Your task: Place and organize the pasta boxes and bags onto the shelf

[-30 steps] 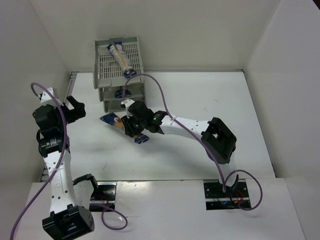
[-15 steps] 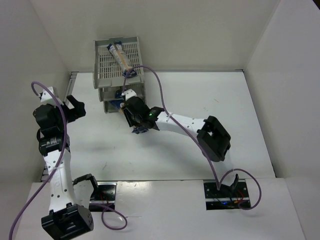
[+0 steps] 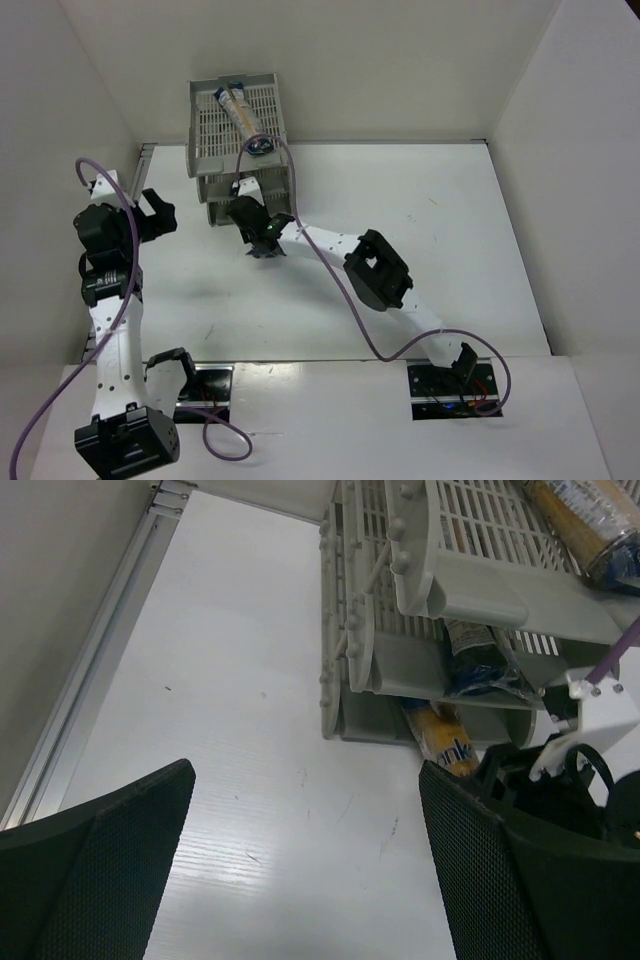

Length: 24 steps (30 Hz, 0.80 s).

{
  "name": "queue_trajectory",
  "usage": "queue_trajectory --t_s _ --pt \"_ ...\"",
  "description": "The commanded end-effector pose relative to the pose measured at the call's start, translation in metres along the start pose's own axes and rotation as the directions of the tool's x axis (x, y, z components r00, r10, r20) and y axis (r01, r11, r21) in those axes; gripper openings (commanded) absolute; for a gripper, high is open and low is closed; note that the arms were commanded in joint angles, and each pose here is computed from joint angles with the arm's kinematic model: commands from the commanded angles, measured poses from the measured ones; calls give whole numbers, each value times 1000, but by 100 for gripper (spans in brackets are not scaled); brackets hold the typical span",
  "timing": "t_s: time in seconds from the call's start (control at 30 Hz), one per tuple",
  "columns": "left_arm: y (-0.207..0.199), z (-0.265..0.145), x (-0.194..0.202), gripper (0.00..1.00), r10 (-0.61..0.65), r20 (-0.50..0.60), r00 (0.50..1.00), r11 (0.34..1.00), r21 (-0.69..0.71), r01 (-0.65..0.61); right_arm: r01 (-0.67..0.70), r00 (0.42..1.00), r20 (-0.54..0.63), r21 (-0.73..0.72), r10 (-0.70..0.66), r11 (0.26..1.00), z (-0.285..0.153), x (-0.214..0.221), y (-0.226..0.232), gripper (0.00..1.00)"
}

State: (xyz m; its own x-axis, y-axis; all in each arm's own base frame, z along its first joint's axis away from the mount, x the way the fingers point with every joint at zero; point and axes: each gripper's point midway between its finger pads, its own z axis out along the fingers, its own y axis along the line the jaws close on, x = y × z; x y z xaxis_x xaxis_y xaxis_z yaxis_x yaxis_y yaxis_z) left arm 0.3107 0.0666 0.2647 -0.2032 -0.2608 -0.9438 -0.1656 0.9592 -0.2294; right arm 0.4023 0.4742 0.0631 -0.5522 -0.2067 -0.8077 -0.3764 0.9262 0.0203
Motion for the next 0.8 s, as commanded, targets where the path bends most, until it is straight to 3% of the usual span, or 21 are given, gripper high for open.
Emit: queue_trajectory --t_s 0.0,0.03,0.07,0.17,0.2,0.3,0.4,0.5,0.53,0.67,0.77 --pt "-4 4 -23 100 62 61 996 998 6 -63 -189 948 273 71 163 979 -8 -100 -10 0" --pt "-5 4 -22 100 76 61 995 997 6 -77 -187 950 271 91 156 978 3 -92 -10 0" --pt "-7 7 -19 100 76 51 996 997 14 -77 -190 948 275 88 159 978 5 -93 -8 8" --pt "-5 10 -14 100 83 39 996 996 13 -83 -153 960 247 71 132 986 8 -88 -4 56" --pt "-3 10 -14 100 83 40 996 997 4 -83 -132 971 211 68 115 989 9 -75 -4 81" --pt "-2 11 -9 100 81 29 996 997 2 -81 -38 994 99 -12 39 999 -4 -47 1 97" --pt "-3 9 -12 100 82 38 996 997 3 -83 71 996 58 -169 -62 983 -44 -47 11 100" --pt "-8 4 -14 100 87 50 995 996 13 -88 176 984 56 -366 -167 914 -97 -40 21 90" --pt "-8 5 -9 100 85 39 996 996 22 -86 255 967 80 -403 -243 879 -109 -32 24 72" --pt "-10 0 -10 100 75 50 996 997 23 -76 328 929 17 -495 -369 804 -126 27 16 4" --pt "-10 0 -7 100 64 41 997 998 23 -65 356 901 5 -576 -433 736 -121 61 22 0"
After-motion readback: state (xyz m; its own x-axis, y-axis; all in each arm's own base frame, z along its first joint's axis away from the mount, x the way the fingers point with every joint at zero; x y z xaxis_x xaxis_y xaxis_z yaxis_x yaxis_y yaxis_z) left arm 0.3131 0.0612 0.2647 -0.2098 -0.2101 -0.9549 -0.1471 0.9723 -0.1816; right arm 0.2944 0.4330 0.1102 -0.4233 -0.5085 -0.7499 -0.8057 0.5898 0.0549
